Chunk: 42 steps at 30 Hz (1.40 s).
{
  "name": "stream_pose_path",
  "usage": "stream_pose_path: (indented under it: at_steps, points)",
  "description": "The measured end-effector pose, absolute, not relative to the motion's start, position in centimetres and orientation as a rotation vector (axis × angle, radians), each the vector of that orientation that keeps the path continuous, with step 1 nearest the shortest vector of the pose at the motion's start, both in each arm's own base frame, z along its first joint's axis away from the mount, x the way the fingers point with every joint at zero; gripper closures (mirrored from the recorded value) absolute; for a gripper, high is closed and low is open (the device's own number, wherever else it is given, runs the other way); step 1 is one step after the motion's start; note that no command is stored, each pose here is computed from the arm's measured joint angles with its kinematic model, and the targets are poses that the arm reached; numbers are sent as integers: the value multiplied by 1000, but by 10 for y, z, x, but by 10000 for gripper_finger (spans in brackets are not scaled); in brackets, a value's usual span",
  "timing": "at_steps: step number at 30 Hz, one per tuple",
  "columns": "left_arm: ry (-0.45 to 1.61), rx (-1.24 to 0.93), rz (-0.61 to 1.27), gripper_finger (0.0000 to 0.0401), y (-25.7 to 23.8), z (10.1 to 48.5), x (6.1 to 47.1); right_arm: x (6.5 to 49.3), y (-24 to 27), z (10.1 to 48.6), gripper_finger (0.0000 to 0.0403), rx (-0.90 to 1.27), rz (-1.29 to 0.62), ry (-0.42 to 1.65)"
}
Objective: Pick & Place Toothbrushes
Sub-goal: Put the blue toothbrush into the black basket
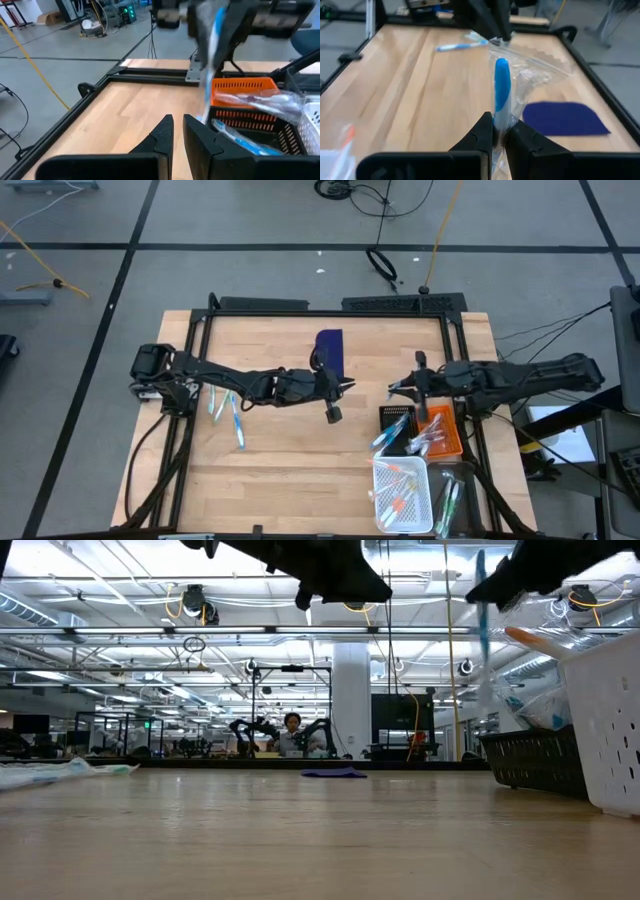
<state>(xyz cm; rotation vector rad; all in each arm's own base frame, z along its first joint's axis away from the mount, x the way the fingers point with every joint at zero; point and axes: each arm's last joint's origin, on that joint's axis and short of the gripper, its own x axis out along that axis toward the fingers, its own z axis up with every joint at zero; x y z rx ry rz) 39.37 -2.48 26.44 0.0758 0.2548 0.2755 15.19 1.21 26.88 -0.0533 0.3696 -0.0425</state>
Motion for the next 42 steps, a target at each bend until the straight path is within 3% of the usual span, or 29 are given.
stream_pose_path:
  at_steps: [11,19,25,32,42]
  points:
    - [262,81,276,359,-24,264,394,146,37,276,384,-152,127,634]
    - [265,81,280,359,-23,263,394,145,56,275,384,-251,257,650]
    - [277,81,280,359,-23,262,393,147,61,268,384,-312,235,700]
    - [274,61,283,359,-23,262,393,148,61,247,335,-329,245,726]
    - [273,58,283,359,-23,262,393,149,64,246,296,-237,250,715]
